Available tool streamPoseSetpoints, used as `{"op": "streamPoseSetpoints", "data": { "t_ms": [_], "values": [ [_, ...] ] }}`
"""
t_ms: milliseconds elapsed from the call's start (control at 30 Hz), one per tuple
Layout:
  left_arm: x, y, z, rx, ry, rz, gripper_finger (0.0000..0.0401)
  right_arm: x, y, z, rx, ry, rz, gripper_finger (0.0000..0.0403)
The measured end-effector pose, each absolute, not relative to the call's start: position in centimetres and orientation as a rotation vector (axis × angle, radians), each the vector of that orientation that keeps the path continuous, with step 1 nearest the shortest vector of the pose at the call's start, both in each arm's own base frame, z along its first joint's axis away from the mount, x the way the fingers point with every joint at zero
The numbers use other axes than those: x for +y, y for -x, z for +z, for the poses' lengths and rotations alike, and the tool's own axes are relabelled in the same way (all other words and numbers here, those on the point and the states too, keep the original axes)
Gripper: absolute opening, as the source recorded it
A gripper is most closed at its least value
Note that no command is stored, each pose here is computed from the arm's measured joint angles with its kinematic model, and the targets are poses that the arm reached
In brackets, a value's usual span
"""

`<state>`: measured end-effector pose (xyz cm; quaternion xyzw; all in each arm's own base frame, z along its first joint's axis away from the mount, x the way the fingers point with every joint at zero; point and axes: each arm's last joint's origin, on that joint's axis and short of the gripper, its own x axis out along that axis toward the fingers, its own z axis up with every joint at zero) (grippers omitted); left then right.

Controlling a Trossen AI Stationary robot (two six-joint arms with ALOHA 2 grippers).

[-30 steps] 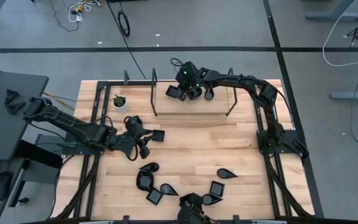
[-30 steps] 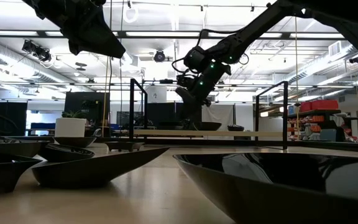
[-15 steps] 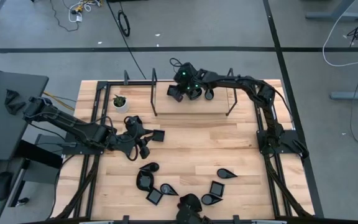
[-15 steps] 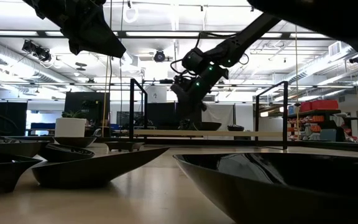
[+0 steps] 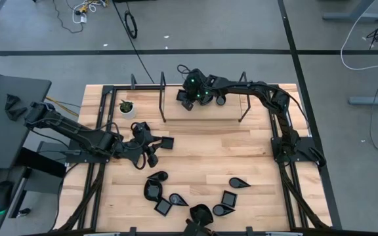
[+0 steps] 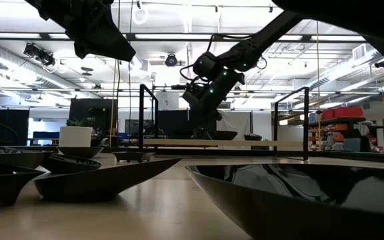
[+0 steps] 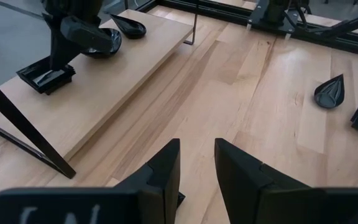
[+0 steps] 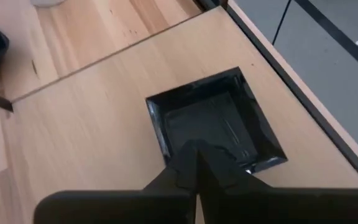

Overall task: Pick & Place Mini shaped plates
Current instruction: Stack the black square bowl on top of the other black square bowl on the shelf

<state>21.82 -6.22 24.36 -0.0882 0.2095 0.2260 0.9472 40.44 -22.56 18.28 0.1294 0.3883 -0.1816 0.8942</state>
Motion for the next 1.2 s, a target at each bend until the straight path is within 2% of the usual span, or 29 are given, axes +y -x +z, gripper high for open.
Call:
{"op": "streamPoseSetpoints", "data": {
  "t_ms": [367, 833, 1033, 1200],
  "values": [
    [-6.2, -21.8, 24.4, 0.426, 0.179, 0.463, 0.0106, -21.9, -40.4, 18.0, 0.844, -0.247, -0.29, 0.0011],
    [-6.2, -21.8, 24.4, 0.425, 0.178, 0.463, 0.0106, -20.4, -41.3, 18.2, 0.848, -0.096, -0.195, 0.0011],
    [-6.2, -21.8, 24.4, 0.426, 0.178, 0.462, 0.0106, -19.8, -41.2, 19.7, 0.823, -0.074, -0.187, 0.0011],
    [-6.2, -21.8, 24.3, 0.428, 0.179, 0.46, 0.0106, -18.4, -40.4, 21.0, 0.888, -0.045, -0.136, 0.0011]
  ]
}}
